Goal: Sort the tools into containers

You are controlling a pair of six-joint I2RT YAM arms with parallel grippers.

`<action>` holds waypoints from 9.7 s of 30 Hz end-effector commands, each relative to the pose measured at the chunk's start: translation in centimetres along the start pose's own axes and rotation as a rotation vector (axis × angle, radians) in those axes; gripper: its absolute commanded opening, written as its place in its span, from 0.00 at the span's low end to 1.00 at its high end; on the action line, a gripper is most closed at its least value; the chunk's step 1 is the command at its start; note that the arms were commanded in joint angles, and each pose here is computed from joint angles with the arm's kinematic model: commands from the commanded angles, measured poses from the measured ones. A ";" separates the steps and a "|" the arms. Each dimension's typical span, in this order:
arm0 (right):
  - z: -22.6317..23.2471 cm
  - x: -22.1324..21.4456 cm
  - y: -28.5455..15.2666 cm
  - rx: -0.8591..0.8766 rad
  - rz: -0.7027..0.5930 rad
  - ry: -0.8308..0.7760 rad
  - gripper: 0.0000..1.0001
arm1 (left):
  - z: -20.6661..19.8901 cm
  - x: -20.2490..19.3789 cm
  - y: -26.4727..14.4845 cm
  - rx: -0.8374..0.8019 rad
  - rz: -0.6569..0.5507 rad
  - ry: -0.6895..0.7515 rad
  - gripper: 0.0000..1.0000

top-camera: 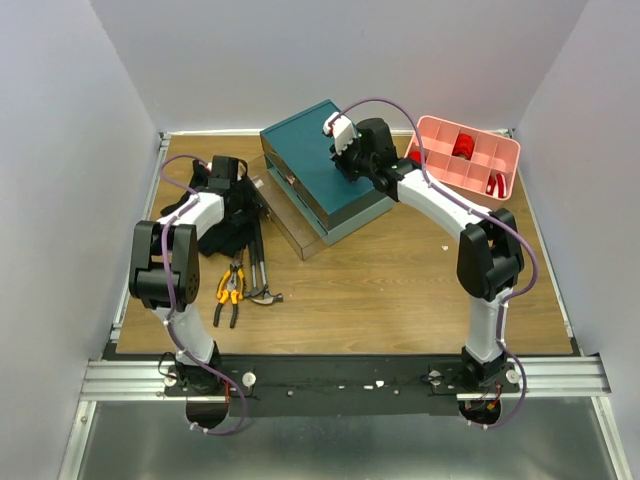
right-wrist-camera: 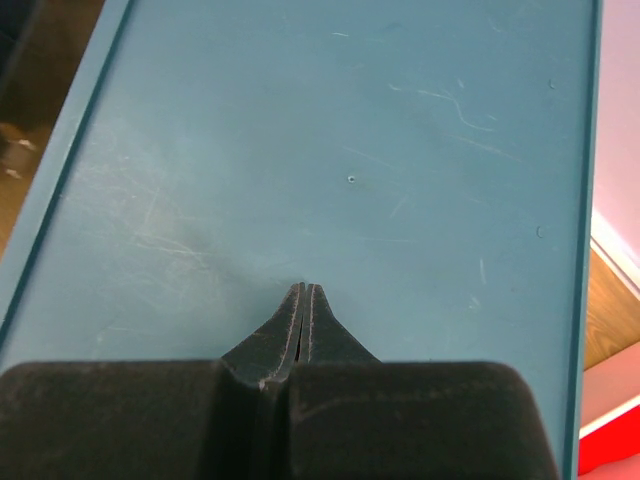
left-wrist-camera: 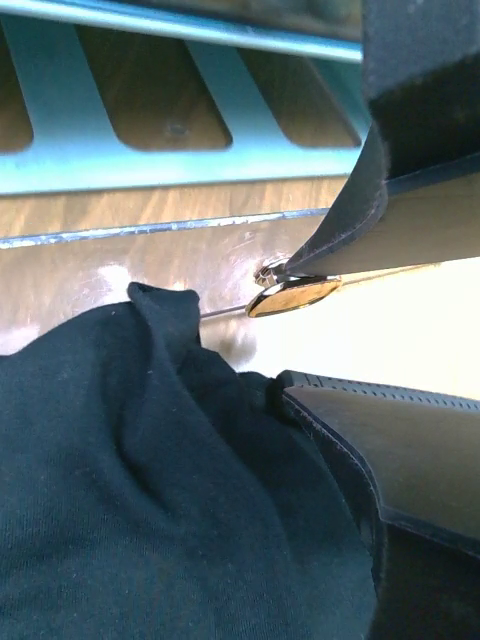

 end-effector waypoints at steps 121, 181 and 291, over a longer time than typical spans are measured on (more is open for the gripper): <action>-0.4 -7.4 -1.2 -0.067 0.253 -0.073 0.66 | 8.4 -6.9 -15.9 -0.088 0.258 0.888 0.69; 0.6 -7.8 -1.3 -0.044 0.254 -0.099 0.66 | -1.9 2.5 -13.6 -0.505 -0.159 0.651 0.00; 3.8 -10.0 -3.8 0.063 0.286 -0.161 0.18 | 4.5 -8.1 -9.6 -0.010 0.456 0.422 0.55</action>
Point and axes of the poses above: each gripper's point midway between its finger pads, its own y axis out along the fingers, its own z axis along the line the jaws close on, x = y × z, the point moved 10 cm from there along -y, back along the fingers, and after that the axes turned 12 degrees about y, right-handed, at the moved point
